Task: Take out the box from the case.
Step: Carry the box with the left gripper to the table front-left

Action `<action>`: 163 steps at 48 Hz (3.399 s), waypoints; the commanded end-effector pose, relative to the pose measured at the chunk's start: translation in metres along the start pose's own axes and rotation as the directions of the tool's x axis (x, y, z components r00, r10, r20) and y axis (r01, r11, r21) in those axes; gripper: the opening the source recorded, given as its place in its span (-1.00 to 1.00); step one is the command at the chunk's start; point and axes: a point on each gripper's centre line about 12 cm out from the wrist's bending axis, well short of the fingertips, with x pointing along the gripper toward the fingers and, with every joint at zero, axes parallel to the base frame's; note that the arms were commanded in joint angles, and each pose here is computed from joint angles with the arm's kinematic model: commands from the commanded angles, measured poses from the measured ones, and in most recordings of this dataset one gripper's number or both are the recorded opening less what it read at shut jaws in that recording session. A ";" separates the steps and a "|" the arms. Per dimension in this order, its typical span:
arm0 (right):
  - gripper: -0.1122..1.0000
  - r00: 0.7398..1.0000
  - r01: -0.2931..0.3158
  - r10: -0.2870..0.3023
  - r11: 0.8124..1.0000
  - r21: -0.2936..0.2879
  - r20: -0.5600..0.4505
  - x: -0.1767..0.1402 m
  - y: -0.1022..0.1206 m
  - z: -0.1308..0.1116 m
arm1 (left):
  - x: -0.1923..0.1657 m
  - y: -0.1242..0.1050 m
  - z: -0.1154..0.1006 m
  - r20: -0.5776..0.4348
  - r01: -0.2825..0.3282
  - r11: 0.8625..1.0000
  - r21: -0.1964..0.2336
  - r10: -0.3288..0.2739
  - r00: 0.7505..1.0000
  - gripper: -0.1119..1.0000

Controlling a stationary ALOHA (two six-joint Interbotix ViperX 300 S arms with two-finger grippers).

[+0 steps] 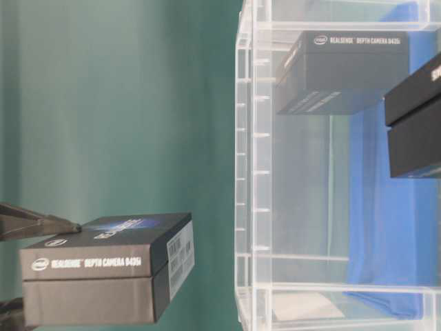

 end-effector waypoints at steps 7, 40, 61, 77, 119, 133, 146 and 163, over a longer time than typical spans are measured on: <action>0.89 1.000 -0.020 0.020 1.000 -0.001 0.014 -0.006 0.002 0.002 | -0.023 -0.001 -0.030 0.017 0.060 0.998 0.011 -0.060 0.998 0.31; 0.89 1.000 -0.017 0.018 0.999 -0.027 0.018 -0.006 0.001 0.003 | -0.036 0.002 -0.161 0.005 0.070 0.995 -0.075 -0.070 0.998 0.31; 0.89 1.000 -0.017 0.017 1.000 -0.024 0.018 -0.006 0.001 0.003 | -0.037 0.008 -0.167 0.016 0.024 0.997 -0.077 -0.023 1.000 0.31; 0.89 1.000 -0.017 0.018 1.000 -0.025 0.018 -0.006 0.001 0.003 | -0.032 0.010 -0.167 0.022 0.005 0.997 -0.076 -0.004 1.000 0.31; 0.89 1.000 -0.012 0.012 1.000 -0.009 0.013 -0.018 -0.014 -0.005 | 0.132 0.057 -0.188 0.031 -0.051 0.994 -0.094 0.054 0.998 0.31; 0.89 1.000 -0.016 0.016 1.000 -0.004 0.007 -0.019 -0.014 -0.006 | 0.167 0.058 -0.201 -0.016 0.024 0.998 -0.061 -0.025 1.000 0.31; 0.89 1.000 -0.021 0.021 1.000 0.000 0.003 -0.020 -0.014 -0.007 | 0.172 0.061 -0.202 -0.015 0.013 0.999 -0.047 -0.013 1.000 0.31; 0.89 1.000 -0.023 0.023 1.000 -0.001 0.001 -0.020 -0.013 -0.008 | 0.168 0.061 -0.201 -0.004 -0.012 1.000 -0.021 0.012 1.000 0.62</action>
